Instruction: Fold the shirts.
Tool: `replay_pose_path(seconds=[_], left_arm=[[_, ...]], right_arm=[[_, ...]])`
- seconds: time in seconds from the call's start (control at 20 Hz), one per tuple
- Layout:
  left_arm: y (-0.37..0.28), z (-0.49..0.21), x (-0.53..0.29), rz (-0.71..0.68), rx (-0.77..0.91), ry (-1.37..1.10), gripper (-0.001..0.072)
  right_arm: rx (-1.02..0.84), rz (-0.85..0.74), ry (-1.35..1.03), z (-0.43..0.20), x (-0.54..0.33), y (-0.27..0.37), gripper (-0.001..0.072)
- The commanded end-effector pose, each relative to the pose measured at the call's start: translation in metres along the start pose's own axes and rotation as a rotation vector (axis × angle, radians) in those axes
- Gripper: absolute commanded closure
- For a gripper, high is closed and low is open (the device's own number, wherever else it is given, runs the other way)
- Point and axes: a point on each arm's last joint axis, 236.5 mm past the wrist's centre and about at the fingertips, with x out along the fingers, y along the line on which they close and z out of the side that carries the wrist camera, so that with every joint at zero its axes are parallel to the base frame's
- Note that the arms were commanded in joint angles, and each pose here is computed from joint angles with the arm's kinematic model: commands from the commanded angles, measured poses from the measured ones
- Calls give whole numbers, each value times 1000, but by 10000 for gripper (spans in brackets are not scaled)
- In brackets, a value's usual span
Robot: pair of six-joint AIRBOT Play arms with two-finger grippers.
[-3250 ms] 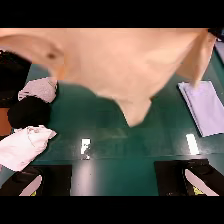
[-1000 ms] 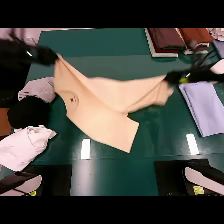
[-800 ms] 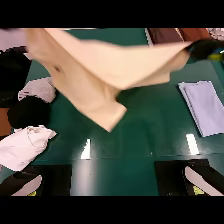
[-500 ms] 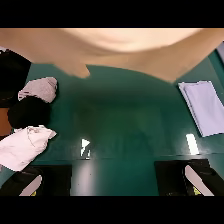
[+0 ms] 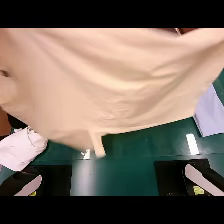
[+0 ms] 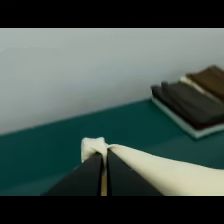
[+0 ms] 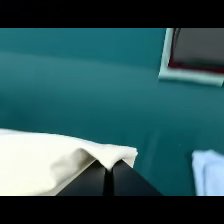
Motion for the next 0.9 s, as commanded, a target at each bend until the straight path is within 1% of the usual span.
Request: replay_pose_path(seconds=[0.0, 0.15, 0.25, 0.35, 0.4, 0.45, 0.5, 0.55, 0.6, 0.65, 0.85], left_arm=[[21, -132, 111, -19, -90, 369, 685], [33, -264, 191, -36, -165, 653, 684], [38, -335, 220, -39, -198, 787, 684], [40, -374, 231, -40, -214, 861, 684], [42, -381, 232, -33, -208, 874, 681], [44, -380, 232, -29, -205, 872, 518], [48, -375, 229, -25, -208, 877, 183], [54, -371, 219, -10, -239, 902, 149], [59, -369, 207, 5, -285, 935, 167], [64, -370, 190, 19, -316, 978, 167], [65, -402, 120, 58, -392, 1111, 167]], right_arm=[[143, 47, 309, -63, 82, -27, 697], [190, -48, 563, -140, 167, -64, 697], [205, -41, 614, -164, 214, -70, 697], [197, -37, 613, -168, 248, -71, 696], [189, -33, 609, -163, 257, -71, 668], [181, -28, 609, -157, 263, -71, 406], [173, -25, 604, -149, 265, -71, 231], [149, -17, 598, -139, 264, -71, 231], [116, -7, 592, -132, 260, -69, 246], [93, 0, 592, -128, 254, -69, 268], [83, 19, 631, -142, 222, -59, 269]])
